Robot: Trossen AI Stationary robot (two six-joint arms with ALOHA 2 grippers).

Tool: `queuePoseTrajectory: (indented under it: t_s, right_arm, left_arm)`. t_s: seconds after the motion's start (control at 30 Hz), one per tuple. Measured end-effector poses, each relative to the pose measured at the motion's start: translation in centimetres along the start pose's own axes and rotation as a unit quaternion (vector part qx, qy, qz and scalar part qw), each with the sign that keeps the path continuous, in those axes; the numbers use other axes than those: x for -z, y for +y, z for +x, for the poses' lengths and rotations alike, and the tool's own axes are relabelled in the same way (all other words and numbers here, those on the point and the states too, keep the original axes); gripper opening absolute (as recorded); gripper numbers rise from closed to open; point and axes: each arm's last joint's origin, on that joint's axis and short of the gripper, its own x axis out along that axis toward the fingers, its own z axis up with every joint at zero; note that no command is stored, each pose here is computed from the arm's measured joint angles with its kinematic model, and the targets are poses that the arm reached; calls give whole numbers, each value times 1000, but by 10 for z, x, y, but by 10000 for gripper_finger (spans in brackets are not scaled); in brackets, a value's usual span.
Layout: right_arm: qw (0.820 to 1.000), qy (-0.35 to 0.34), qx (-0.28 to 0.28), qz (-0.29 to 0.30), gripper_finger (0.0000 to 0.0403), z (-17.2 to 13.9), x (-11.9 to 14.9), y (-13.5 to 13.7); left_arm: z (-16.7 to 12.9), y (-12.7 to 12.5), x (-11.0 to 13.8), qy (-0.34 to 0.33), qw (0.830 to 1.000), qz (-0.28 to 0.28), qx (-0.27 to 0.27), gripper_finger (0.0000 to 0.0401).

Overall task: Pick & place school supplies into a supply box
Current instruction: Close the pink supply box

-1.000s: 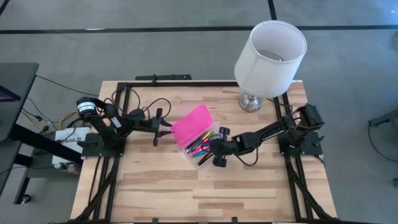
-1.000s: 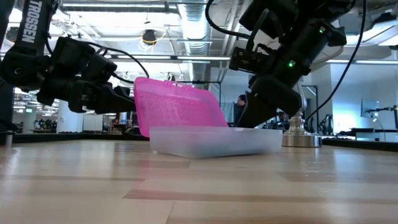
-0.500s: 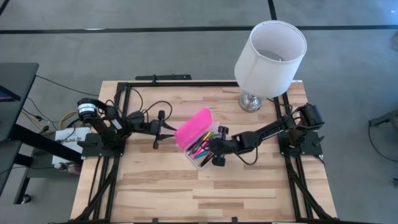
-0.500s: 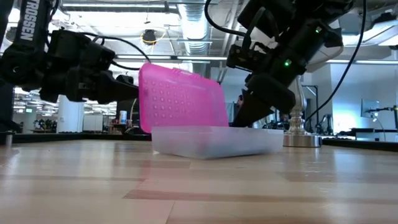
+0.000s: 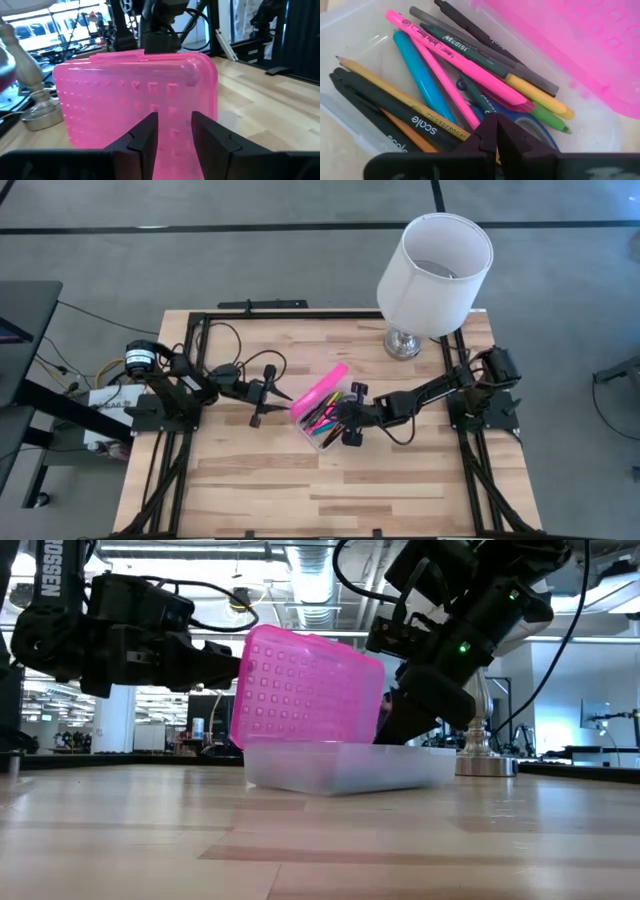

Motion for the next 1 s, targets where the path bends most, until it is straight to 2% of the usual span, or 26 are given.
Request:
queuePoseTrajectory:
  t_s: [0.3, 0.57, 1.0]
  right_arm:
    - [1000, -2, 6, -12, 3, -1, 0, 2]
    - [1000, 23, 5, -20, 3, -6, -1, 7]
    - [995, 38, 67, -57, 3, -34, -17, 34]
  left_arm:
    - [23, -3, -1, 30, 999, -5, 35, 114]
    - [28, -4, 0, 42, 998, -4, 43, 114]
    - [30, -9, -1, 42, 998, -4, 54, 114]
